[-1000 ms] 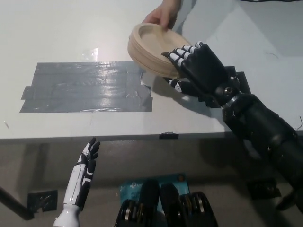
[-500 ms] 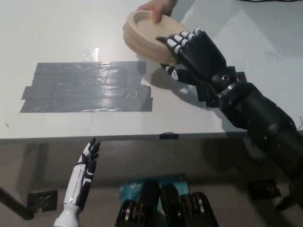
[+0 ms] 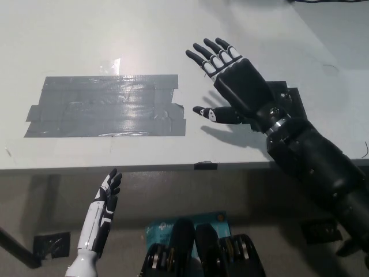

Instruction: A stack of plates is kept in the middle of the desk close to the robot and the robot grabs the stack with its right hand, picks it up and hands it to a person.

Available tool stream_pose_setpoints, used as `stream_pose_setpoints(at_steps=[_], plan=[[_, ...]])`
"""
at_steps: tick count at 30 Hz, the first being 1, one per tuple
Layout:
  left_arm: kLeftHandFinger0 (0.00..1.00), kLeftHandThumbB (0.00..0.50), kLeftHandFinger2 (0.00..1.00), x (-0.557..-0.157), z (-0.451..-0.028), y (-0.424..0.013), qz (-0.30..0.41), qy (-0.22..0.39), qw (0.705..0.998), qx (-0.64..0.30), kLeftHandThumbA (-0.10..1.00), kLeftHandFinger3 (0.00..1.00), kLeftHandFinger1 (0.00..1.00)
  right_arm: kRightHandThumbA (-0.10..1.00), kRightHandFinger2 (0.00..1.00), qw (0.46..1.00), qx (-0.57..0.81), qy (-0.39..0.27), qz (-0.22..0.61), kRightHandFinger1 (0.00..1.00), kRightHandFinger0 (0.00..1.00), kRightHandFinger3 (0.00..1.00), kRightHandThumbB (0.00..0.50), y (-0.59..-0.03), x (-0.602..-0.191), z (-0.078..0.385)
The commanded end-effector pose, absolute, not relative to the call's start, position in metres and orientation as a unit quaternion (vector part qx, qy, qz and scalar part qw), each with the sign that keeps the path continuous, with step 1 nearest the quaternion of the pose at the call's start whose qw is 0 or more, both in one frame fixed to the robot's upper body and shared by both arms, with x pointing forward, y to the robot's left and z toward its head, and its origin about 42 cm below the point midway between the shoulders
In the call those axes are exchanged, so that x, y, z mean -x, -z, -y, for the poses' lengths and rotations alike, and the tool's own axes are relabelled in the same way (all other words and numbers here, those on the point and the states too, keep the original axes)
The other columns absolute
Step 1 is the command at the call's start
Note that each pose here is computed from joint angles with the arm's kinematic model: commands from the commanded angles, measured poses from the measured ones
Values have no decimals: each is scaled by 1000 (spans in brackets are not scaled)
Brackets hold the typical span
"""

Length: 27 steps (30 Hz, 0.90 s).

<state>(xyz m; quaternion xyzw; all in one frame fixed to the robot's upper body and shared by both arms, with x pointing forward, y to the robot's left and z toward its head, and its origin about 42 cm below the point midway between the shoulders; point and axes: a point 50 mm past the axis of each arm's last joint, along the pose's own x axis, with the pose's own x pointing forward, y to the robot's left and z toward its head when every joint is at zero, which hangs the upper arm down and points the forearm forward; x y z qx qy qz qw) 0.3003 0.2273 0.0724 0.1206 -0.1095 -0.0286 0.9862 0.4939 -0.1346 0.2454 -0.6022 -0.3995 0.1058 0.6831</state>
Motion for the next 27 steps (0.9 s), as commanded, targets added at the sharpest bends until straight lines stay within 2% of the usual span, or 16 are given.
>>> stream_pose_setpoints(at_steps=[1, 8, 9, 11, 14, 16, 19, 20, 21, 23, 24, 25, 27], plan=[[1000, 273, 1000, -304, -226, -85, 140, 30, 982, -122, 1000, 1000, 1000, 823, 1000, 723, 540, -88, 422, 1000, 1000, 1000, 500, -372, -440, 176], [1000, 259, 1000, -307, -226, -87, 141, 30, 982, -122, 1000, 1000, 1000, 763, 1000, 723, 477, -51, 497, 1000, 1000, 1000, 500, -400, -347, 212], [1000, 260, 1000, -307, -226, -87, 141, 30, 982, -123, 1000, 1000, 1000, 771, 1000, 723, 470, -47, 503, 1000, 1000, 1000, 500, -400, -337, 215], [1000, 267, 1000, -307, -228, -86, 138, 28, 982, -123, 1000, 1000, 1000, 833, 1000, 720, 455, -33, 523, 1000, 1000, 1000, 500, -394, -292, 222], [1000, 256, 1000, -308, -227, -86, 140, 28, 982, -122, 1000, 1000, 1000, 791, 1000, 732, 427, -35, 529, 1000, 1000, 1000, 500, -381, -252, 224], [1000, 259, 1000, -307, -227, -85, 137, 27, 983, -121, 1000, 1000, 1000, 834, 1000, 742, 407, -40, 531, 1000, 1000, 1000, 483, -366, -234, 221], [1000, 256, 1000, -304, -228, -83, 131, 27, 984, -121, 1000, 1000, 1000, 870, 1000, 779, 355, -45, 515, 1000, 1000, 1000, 443, -336, -213, 213], [1000, 256, 1000, -303, -228, -82, 130, 27, 984, -121, 1000, 1000, 1000, 881, 1000, 786, 349, -36, 508, 1000, 1000, 1000, 417, -327, -212, 211], [1000, 257, 1000, -302, -229, -81, 128, 26, 984, -121, 1000, 1000, 1000, 938, 1000, 796, 345, -14, 498, 1000, 1000, 1000, 376, -312, -212, 209], [1000, 258, 1000, -301, -228, -80, 126, 26, 984, -123, 1000, 1000, 1000, 953, 1000, 809, 335, 7, 482, 1000, 1000, 1000, 349, -296, -215, 206], [1000, 258, 1000, -300, -228, -79, 125, 26, 984, -123, 1000, 1000, 1000, 911, 1000, 830, 310, 9, 463, 1000, 1000, 1000, 334, -286, -217, 204], [1000, 259, 1000, -299, -227, -78, 123, 26, 984, -122, 1000, 1000, 1000, 949, 1000, 853, 287, 14, 435, 1000, 1000, 1000, 330, -272, -220, 203], [1000, 261, 1000, -295, -225, -75, 121, 27, 985, -121, 1000, 1000, 1000, 1000, 1000, 897, 245, 27, 367, 1000, 1000, 1000, 273, -229, -230, 200]])
